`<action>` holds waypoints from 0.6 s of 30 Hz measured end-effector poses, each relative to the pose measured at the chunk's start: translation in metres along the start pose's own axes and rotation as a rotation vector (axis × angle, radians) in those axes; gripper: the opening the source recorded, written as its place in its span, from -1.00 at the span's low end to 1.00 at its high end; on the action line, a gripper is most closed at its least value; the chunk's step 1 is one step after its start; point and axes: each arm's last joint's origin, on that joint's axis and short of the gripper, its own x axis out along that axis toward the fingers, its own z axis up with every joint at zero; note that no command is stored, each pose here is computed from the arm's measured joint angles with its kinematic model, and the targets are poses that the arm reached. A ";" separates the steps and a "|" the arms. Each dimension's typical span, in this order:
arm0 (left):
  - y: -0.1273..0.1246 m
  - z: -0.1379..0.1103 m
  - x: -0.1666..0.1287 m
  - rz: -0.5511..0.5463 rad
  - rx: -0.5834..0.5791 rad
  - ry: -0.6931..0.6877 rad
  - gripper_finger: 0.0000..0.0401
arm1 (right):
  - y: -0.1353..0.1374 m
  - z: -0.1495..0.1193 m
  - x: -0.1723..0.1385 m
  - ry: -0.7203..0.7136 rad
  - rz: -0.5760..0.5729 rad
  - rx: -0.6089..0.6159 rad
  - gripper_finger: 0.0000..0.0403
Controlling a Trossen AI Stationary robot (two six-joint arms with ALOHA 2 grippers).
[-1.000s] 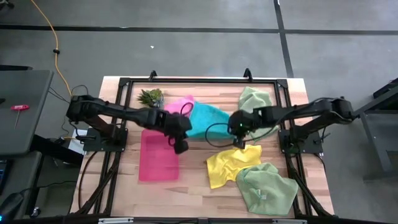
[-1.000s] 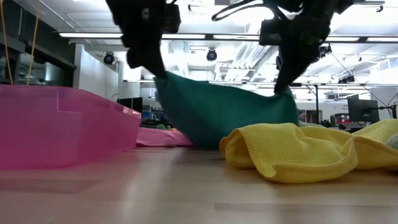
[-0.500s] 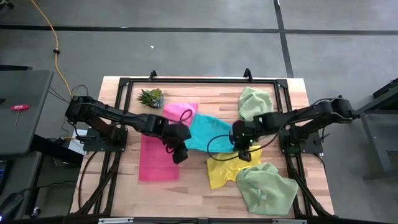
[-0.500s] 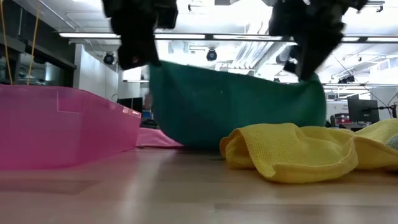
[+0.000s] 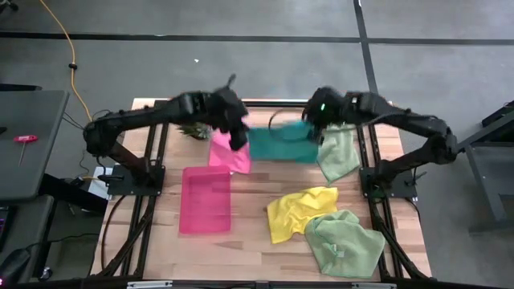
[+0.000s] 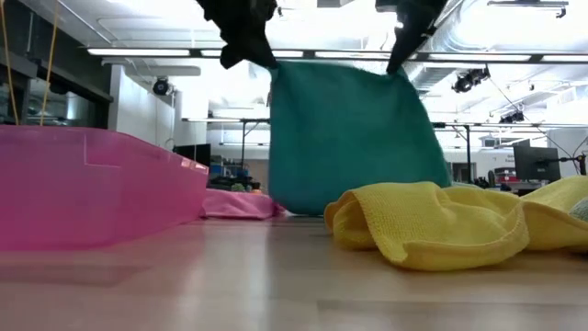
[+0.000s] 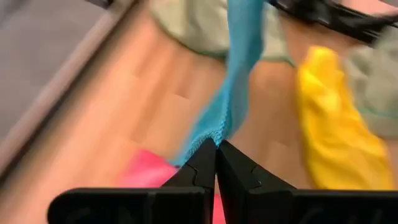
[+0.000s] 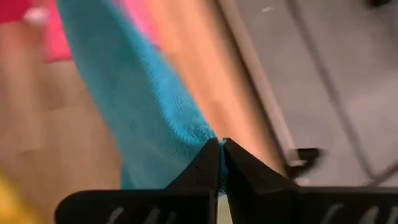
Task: Fold microfiber towels
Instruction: Fold the blue microfiber towel
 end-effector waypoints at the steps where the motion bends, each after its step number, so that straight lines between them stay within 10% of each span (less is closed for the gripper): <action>1: 0.010 0.005 -0.004 0.024 0.004 -0.020 -1.00 | -0.009 0.002 -0.002 -0.017 -0.023 0.002 -1.00; 9: 0.057 0.018 -0.025 0.194 0.058 -0.062 -1.00 | -0.047 0.010 -0.010 -0.111 -0.104 -0.004 -1.00; 18: 0.025 -0.009 0.004 0.154 0.120 0.074 -1.00 | -0.007 -0.019 0.037 0.042 0.027 -0.026 -1.00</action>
